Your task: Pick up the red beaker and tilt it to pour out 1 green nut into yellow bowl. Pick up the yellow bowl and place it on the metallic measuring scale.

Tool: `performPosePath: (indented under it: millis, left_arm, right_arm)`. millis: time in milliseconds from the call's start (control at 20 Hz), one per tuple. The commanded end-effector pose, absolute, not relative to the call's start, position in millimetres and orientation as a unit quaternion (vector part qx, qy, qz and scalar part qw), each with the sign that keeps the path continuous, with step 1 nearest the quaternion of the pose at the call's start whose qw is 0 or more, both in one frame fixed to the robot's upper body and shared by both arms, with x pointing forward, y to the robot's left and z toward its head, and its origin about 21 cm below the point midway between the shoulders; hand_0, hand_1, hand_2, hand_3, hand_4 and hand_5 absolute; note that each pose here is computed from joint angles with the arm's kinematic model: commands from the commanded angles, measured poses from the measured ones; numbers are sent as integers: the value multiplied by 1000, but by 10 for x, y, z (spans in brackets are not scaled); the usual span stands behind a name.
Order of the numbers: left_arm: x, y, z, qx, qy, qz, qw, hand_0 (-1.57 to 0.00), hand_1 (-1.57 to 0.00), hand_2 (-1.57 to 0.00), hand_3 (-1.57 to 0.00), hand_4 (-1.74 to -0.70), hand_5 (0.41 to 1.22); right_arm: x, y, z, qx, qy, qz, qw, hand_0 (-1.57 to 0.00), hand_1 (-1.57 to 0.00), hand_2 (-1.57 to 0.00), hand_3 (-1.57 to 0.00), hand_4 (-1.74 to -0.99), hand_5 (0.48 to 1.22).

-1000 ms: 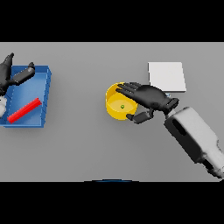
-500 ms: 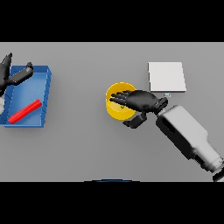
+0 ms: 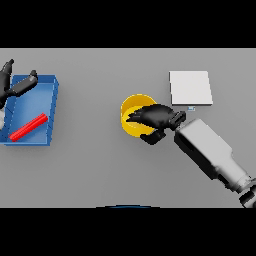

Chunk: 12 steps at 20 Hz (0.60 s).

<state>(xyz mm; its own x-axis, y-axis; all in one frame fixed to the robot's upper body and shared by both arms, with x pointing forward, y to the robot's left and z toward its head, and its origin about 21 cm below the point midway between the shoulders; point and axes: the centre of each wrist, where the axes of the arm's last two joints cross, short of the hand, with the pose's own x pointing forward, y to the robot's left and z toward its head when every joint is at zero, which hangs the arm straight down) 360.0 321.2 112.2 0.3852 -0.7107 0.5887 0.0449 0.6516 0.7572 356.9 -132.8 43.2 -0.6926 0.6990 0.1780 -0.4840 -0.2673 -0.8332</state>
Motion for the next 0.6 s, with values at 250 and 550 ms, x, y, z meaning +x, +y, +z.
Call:
performPosePath:
  millis: [250, 550]
  left_arm:
    - [3556, 3238, 1143, 338, -498, -245, 760, 1, 1, 1, 1, -799, 728]
    - [3526, 3198, 1144, 336, -500, -239, 761, 1, 1, 1, 1, -804, 726]
  right_arm:
    - [3589, -1349, 481, -90, -454, 804, 374, -1136, -1107, -1086, -867, -1604, 1116]
    - [3583, -1378, 502, -84, -455, 801, 379, -1457, -1449, -1387, -1170, -1703, 1193]
